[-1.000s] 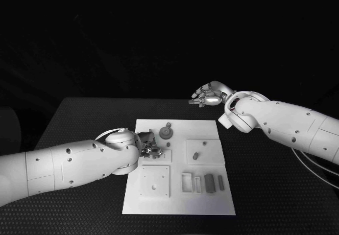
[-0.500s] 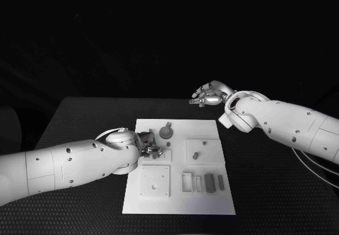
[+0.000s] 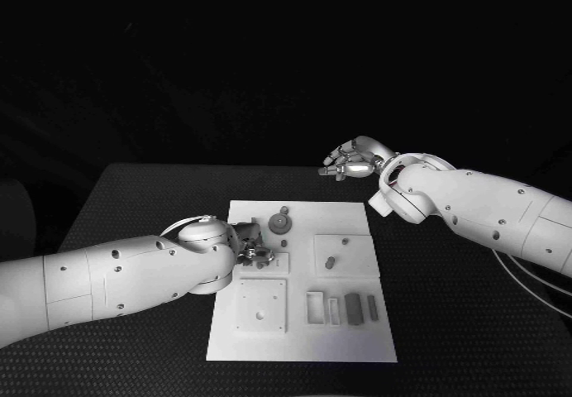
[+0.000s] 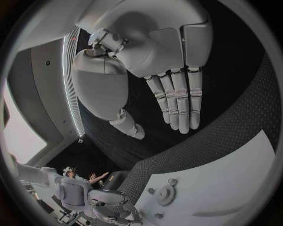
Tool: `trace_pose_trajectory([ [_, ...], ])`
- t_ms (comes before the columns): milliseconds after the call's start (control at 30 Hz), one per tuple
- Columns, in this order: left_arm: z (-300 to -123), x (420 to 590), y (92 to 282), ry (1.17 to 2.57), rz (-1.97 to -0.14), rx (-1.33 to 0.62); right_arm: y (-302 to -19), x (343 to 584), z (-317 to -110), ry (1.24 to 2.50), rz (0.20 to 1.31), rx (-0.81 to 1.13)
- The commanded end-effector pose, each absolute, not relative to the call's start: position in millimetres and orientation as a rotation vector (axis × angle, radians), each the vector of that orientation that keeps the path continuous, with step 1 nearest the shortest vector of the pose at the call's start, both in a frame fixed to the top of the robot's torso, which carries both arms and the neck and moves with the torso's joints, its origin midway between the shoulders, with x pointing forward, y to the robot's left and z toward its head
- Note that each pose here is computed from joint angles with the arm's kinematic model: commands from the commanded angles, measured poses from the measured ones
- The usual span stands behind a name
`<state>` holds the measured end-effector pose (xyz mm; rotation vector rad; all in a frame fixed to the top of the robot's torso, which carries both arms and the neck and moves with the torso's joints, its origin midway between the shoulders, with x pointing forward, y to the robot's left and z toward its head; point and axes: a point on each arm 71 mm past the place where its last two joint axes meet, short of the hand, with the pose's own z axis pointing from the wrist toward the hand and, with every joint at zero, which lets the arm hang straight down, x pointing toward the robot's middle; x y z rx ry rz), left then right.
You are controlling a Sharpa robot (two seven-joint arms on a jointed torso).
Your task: Assemble the parts on the task board
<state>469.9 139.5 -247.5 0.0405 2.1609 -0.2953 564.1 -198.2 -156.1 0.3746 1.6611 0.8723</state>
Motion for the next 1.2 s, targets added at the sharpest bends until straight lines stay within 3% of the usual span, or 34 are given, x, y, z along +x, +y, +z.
trace_pose_trajectory([
  [33,-253.9,465.2,137.6,2.2,-0.288,0.073,-196.3,563.3,-156.4,1.669,0.886,0.362],
  [1200,-255.3,466.5,142.2,2.217,-0.254,0.071,-196.0,563.2,-158.4,1.677,0.886,0.363],
])
